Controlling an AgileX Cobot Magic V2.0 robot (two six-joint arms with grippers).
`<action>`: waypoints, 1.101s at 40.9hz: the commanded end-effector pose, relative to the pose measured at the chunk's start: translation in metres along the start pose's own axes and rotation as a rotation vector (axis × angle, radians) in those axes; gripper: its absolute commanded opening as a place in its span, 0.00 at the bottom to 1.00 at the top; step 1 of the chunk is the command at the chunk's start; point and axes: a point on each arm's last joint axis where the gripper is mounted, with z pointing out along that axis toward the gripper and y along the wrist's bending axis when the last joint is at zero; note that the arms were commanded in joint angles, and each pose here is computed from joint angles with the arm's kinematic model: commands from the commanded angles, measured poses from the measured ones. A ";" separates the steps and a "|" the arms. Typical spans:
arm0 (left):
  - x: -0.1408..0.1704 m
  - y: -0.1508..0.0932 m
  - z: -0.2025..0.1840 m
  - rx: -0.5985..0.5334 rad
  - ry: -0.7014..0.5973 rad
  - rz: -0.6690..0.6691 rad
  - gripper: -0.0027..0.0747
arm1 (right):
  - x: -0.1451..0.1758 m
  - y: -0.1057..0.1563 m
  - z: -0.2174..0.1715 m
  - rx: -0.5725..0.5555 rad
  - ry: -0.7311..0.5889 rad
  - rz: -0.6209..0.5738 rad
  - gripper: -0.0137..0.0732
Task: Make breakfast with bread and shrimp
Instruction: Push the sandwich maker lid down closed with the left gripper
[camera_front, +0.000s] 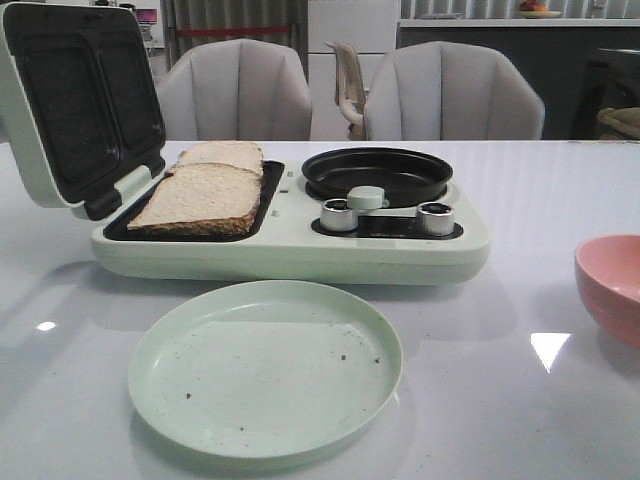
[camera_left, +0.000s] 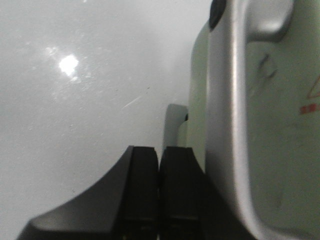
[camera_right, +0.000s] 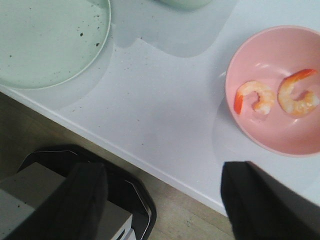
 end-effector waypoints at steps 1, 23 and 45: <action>-0.016 -0.026 -0.023 0.100 -0.106 0.019 0.17 | -0.008 -0.001 -0.008 0.004 -0.074 0.008 0.82; 0.021 -0.096 -0.014 0.207 -0.048 0.235 0.16 | -0.008 -0.001 -0.008 0.004 -0.072 0.008 0.82; 0.121 -0.154 -0.067 0.305 -0.077 0.509 0.16 | -0.008 -0.001 -0.008 0.004 -0.072 0.008 0.82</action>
